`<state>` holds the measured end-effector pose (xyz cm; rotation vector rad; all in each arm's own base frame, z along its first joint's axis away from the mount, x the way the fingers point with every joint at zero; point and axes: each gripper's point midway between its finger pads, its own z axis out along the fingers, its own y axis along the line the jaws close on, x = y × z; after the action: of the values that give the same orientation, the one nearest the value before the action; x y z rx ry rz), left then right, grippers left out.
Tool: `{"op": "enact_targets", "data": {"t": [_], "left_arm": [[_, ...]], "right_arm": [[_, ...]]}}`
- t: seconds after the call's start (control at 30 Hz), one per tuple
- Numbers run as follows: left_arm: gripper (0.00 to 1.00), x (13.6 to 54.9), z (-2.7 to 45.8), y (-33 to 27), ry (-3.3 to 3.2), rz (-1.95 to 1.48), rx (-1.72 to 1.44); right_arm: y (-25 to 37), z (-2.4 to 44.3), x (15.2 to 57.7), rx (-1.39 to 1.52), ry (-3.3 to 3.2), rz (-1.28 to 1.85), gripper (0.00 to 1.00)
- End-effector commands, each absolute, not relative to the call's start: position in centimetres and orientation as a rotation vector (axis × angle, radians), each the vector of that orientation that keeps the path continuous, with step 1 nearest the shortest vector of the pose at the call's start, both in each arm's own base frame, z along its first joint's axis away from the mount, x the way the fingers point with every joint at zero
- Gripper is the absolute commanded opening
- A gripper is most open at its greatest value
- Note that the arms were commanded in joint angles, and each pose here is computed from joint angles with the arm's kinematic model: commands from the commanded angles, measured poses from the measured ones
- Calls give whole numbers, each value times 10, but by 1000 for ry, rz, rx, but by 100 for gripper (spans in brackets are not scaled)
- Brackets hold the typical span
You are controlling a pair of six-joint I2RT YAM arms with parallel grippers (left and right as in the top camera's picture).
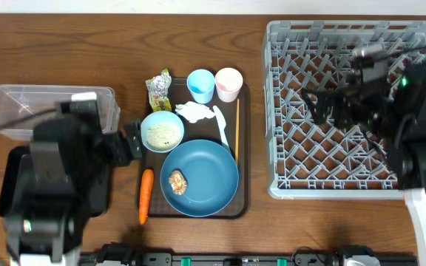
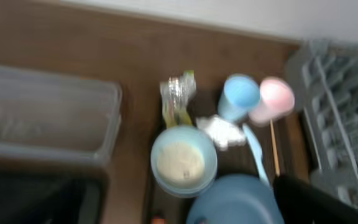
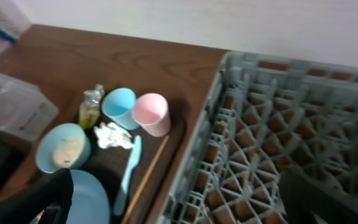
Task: Sort waste into correct bins and load items into the dishwasher rack
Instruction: 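Reach the left gripper to the blue cup on the tray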
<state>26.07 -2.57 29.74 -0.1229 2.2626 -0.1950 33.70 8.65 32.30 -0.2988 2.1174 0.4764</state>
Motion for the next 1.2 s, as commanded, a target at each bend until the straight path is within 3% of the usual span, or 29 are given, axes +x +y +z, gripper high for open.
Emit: {"op": "enact_targets", "data": {"t": [0.0, 0.17, 0.43, 0.7, 0.9, 1.17], "left_arm": [[98, 274, 294, -32, 2365, -228, -119], [98, 290, 265, -34, 2483, -233, -145], [98, 308, 226, -38, 2625, -266, -258], [98, 319, 231, -62, 2590, -446, -194], [98, 360, 239, -80, 2480, -502, -117], [98, 423, 196, -94, 2584, -483, -50]], "right_arm": [[93, 322, 355, -228, 2134, 581, 99], [110, 282, 382, -83, 2298, 684, 99], [161, 239, 420, -227, 2516, 370, 99], [208, 213, 453, -326, 2509, 335, 99], [185, 226, 445, -280, 2518, 283, 99], [113, 269, 430, -43, 2501, 258, 99]]}}
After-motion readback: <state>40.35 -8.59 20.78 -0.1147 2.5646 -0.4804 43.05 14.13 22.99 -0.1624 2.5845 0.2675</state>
